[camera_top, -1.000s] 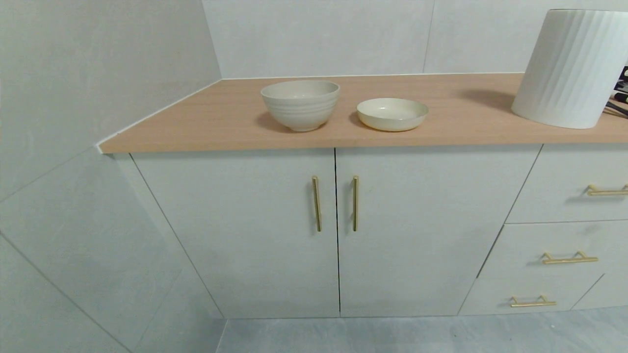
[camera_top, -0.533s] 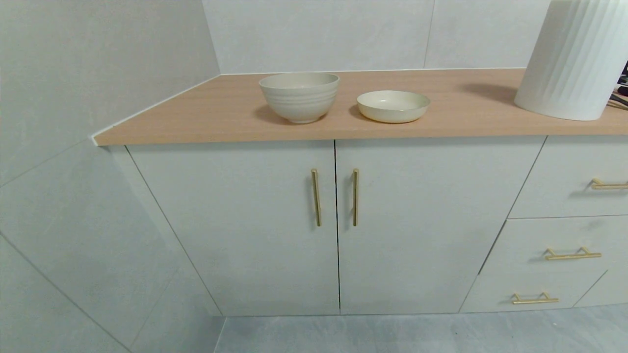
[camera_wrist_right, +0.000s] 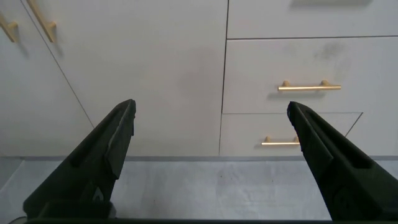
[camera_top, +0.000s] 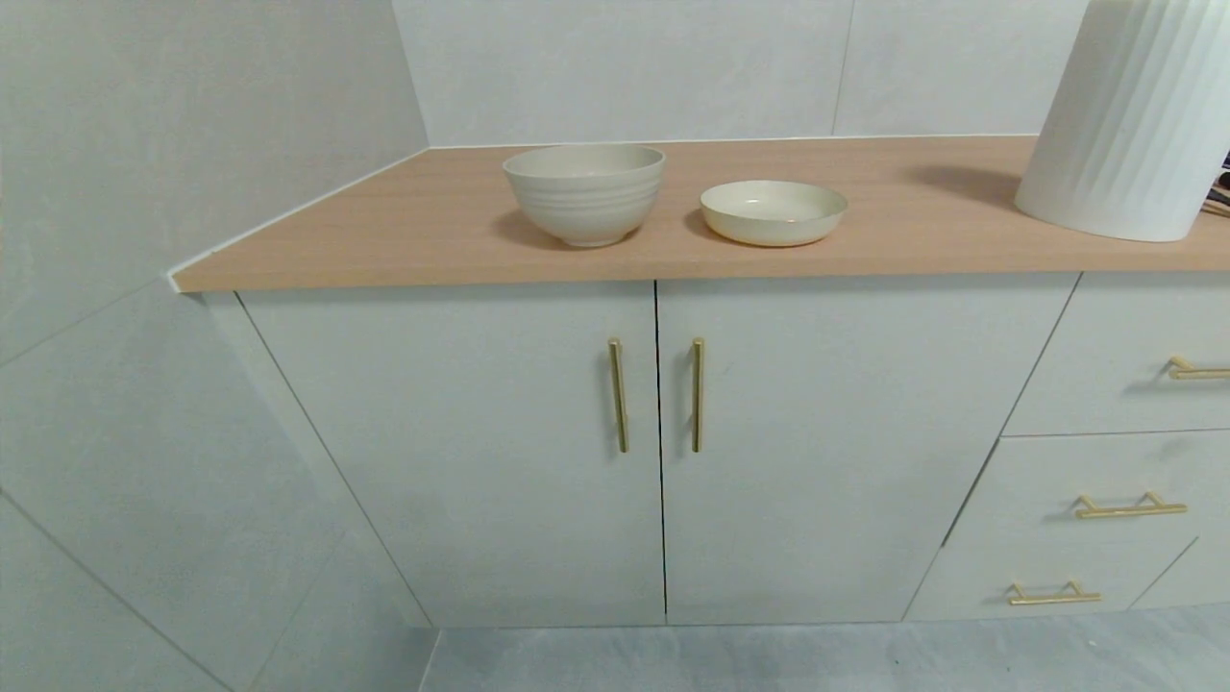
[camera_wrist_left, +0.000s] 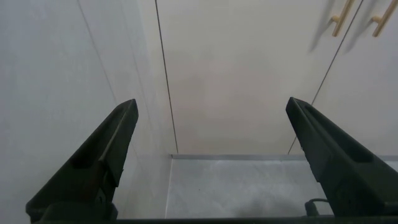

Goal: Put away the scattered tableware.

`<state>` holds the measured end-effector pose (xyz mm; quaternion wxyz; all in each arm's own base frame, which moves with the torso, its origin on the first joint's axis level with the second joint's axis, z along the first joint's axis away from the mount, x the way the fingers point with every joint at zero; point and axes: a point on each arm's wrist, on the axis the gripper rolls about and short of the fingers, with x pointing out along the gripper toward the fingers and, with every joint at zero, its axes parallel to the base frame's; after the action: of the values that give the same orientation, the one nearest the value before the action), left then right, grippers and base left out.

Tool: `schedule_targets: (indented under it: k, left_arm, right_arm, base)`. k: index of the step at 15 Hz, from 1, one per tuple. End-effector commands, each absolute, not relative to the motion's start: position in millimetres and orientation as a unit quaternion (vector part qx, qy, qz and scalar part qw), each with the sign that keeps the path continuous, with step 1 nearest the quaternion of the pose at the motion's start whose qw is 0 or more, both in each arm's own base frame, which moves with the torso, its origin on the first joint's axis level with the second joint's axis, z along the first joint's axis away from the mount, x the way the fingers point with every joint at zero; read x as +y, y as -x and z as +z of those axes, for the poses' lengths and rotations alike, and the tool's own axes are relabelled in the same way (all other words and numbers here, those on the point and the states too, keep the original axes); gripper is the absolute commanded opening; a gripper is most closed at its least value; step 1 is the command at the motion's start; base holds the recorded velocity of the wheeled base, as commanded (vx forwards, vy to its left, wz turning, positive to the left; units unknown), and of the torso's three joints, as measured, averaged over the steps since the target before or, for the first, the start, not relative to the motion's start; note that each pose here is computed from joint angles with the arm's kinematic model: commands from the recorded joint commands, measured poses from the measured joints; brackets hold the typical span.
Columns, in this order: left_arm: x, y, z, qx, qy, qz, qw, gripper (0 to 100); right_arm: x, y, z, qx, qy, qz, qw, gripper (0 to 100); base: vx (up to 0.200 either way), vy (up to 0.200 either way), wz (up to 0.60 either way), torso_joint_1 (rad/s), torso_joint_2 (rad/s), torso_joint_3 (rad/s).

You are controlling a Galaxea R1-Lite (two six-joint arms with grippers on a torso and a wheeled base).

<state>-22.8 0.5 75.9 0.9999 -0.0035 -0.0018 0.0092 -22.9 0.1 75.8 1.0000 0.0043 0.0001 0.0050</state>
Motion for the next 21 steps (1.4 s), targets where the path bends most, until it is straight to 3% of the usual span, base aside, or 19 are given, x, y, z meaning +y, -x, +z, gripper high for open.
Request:
schedule_targets:
  k: [1, 6, 8, 14, 15, 16, 17, 21]
  left_arm:
    - [0, 23, 76, -0.002, 0.003, 0.009, 1.0, 100]
    - [1, 23, 76, -0.002, 0.003, 0.01, 1.0, 100]
    - [0, 23, 76, -0.002, 0.003, 0.009, 1.0, 100]
    - [0, 23, 76, -0.002, 0.003, 0.009, 1.0, 100]
    - [0, 23, 76, -0.002, 0.003, 0.009, 1.0, 100]
    - [0, 23, 76, -0.002, 0.003, 0.009, 1.0, 100]
    - [0, 23, 76, -0.002, 0.003, 0.009, 1.0, 100]
    - [0, 23, 76, -0.002, 0.003, 0.009, 1.0, 100]
  right_arm:
    - [0, 23, 76, 0.001, -0.003, 0.006, 1.0, 100]
    - [0, 23, 77, -0.005, 0.001, 0.005, 1.0, 100]
    - [1, 33, 113, -0.077, -0.03, 0.02, 0.996, 100]
    - [4, 11, 122, 0.029, -0.036, 0.143, 0.989, 100]
    - [7, -3, 134, 0.072, -0.039, 0.195, 0.977, 100]
    - [7, -3, 134, 0.072, -0.039, 0.195, 0.977, 100]
    - [13, -35, 162, 0.13, -0.043, 0.23, 0.963, 100]
    - [22, -87, 192, 0.145, -0.009, 0.241, 0.96, 100]
  base:
    - [0.0, 0.0, 0.0, 0.0, 0.0, 0.0]
    - [0.0, 0.0, 0.0, 0.0, 0.0, 0.0]
    - [0.0, 0.0, 0.0, 0.0, 0.0, 0.0]
    - [0.0, 0.0, 0.0, 0.0, 0.0, 0.0]
    - [0.0, 0.0, 0.0, 0.0, 0.0, 0.0]
    - [0.0, 0.0, 0.0, 0.0, 0.0, 0.0]
    - [0.0, 0.0, 0.0, 0.0, 0.0, 0.0]
    - [0.0, 0.0, 0.0, 0.0, 0.0, 0.0]
